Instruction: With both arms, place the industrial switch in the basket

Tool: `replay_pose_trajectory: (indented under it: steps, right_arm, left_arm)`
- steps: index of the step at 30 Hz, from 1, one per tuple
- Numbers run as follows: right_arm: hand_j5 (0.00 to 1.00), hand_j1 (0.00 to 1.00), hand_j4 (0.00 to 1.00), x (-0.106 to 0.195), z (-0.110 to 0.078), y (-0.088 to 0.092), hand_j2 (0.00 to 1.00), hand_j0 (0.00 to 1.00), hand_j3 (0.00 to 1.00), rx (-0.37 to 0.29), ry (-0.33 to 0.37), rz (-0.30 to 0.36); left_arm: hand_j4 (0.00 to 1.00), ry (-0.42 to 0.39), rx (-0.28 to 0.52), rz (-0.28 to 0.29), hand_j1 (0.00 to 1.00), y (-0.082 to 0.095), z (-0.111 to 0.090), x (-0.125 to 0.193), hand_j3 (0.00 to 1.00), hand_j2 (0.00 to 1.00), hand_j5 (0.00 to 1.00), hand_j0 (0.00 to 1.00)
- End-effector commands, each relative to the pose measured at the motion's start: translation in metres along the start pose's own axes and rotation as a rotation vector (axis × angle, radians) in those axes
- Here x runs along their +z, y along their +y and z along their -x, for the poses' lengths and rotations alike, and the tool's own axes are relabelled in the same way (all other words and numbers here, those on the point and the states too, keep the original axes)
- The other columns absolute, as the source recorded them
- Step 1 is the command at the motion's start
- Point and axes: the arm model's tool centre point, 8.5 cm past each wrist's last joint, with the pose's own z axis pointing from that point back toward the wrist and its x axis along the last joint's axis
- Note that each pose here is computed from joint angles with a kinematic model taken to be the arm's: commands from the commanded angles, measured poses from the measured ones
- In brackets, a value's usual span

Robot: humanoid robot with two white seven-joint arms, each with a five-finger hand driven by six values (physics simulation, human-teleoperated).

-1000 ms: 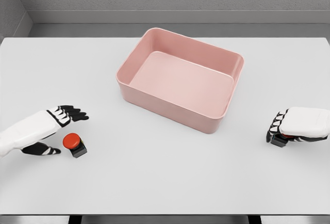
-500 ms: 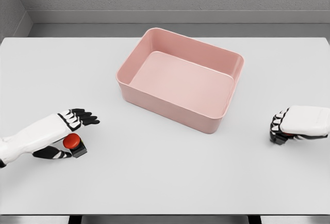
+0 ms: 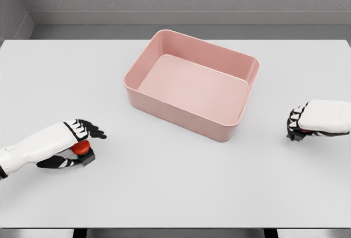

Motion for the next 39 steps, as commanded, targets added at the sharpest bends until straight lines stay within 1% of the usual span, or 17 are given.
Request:
replay_pose_trajectory:
  steps: [1, 6, 10, 13, 15, 16, 17, 18, 20, 23, 25, 27, 30, 33, 34, 39]
  right_arm:
    - [0.50, 0.50, 0.50, 0.000, 0.000, -0.004, 0.50, 0.50, 0.50, 0.001, 0.000, 0.011]
    - [0.50, 0.50, 0.50, 0.002, 0.003, -0.012, 0.50, 0.50, 0.50, 0.016, 0.009, 0.023]
    - [0.50, 0.50, 0.50, 0.001, 0.004, -0.019, 0.50, 0.50, 0.50, 0.029, 0.009, 0.039]
    - [0.50, 0.50, 0.50, 0.002, 0.004, -0.022, 0.50, 0.50, 0.50, 0.033, 0.012, 0.045]
    - [0.50, 0.50, 0.50, -0.001, 0.004, -0.024, 0.50, 0.50, 0.50, 0.035, 0.007, 0.053]
    - [0.50, 0.50, 0.50, 0.000, 0.004, -0.025, 0.50, 0.50, 0.50, 0.038, 0.008, 0.056]
    - [0.50, 0.50, 0.50, -0.002, 0.001, -0.027, 0.50, 0.50, 0.50, 0.044, -0.002, 0.060]
    - [0.50, 0.50, 0.50, 0.000, 0.001, -0.032, 0.50, 0.50, 0.50, 0.055, 0.002, 0.068]
    - [0.50, 0.50, 0.50, 0.003, 0.002, -0.037, 0.50, 0.50, 0.50, 0.066, 0.009, 0.069]
    - [0.50, 0.50, 0.50, 0.004, 0.001, -0.045, 0.50, 0.50, 0.50, 0.081, 0.008, 0.077]
    - [0.50, 0.50, 0.50, 0.000, -0.001, -0.048, 0.50, 0.50, 0.50, 0.085, -0.003, 0.089]
    - [0.50, 0.50, 0.50, 0.002, 0.000, -0.057, 0.50, 0.50, 0.50, 0.101, 0.004, 0.100]
    - [0.50, 0.50, 0.50, 0.005, 0.002, -0.065, 0.50, 0.50, 0.50, 0.114, 0.015, 0.115]
    - [0.50, 0.50, 0.50, 0.004, 0.003, -0.080, 0.50, 0.50, 0.50, 0.140, 0.014, 0.150]
    - [0.50, 0.50, 0.50, 0.004, 0.002, -0.083, 0.50, 0.50, 0.50, 0.144, 0.013, 0.159]
    - [0.50, 0.50, 0.50, -0.002, 0.000, -0.096, 0.50, 0.50, 0.50, 0.162, 0.000, 0.190]
  left_arm:
    - [0.66, 0.000, 0.006, 0.003, 0.66, 0.000, 0.000, 0.000, 0.66, 0.66, 0.66, 0.66]
    - [0.57, 0.002, 0.012, 0.010, 0.57, -0.003, 0.000, 0.002, 0.57, 0.57, 0.57, 0.57]
    - [0.55, 0.002, 0.013, 0.011, 0.55, -0.003, 0.000, 0.002, 0.55, 0.55, 0.55, 0.55]
    - [0.55, -0.002, 0.013, -0.001, 0.55, 0.001, 0.000, 0.001, 0.55, 0.55, 0.55, 0.55]
    - [0.52, -0.005, 0.015, -0.009, 0.52, 0.004, -0.001, 0.000, 0.52, 0.52, 0.52, 0.52]
    - [0.52, -0.008, 0.015, -0.012, 0.52, 0.005, -0.001, 0.000, 0.52, 0.52, 0.52, 0.52]
    - [0.52, -0.008, 0.015, -0.014, 0.52, 0.006, -0.001, 0.000, 0.52, 0.52, 0.52, 0.52]
    - [0.52, -0.009, 0.022, -0.018, 0.52, 0.006, -0.001, 0.000, 0.52, 0.52, 0.52, 0.52]
    - [0.52, -0.011, 0.017, -0.019, 0.52, 0.009, -0.001, 0.000, 0.52, 0.52, 0.52, 0.52]
    - [0.52, -0.012, 0.017, -0.035, 0.52, 0.015, 0.000, 0.000, 0.52, 0.52, 0.52, 0.52]
    - [0.52, -0.015, 0.013, -0.045, 0.52, 0.020, 0.001, -0.001, 0.52, 0.52, 0.52, 0.52]
    - [0.52, -0.014, 0.008, -0.051, 0.52, 0.024, 0.002, -0.001, 0.52, 0.52, 0.52, 0.52]
    - [0.52, -0.009, 0.014, -0.054, 0.52, 0.029, 0.005, 0.003, 0.52, 0.52, 0.52, 0.52]
    - [0.53, -0.007, 0.011, -0.062, 0.53, 0.039, 0.007, 0.006, 0.53, 0.53, 0.53, 0.53]
    - [0.53, -0.009, 0.009, -0.071, 0.53, 0.044, 0.008, 0.006, 0.53, 0.53, 0.53, 0.53]
    - [0.53, -0.010, 0.003, -0.087, 0.53, 0.055, 0.010, 0.008, 0.53, 0.53, 0.53, 0.53]
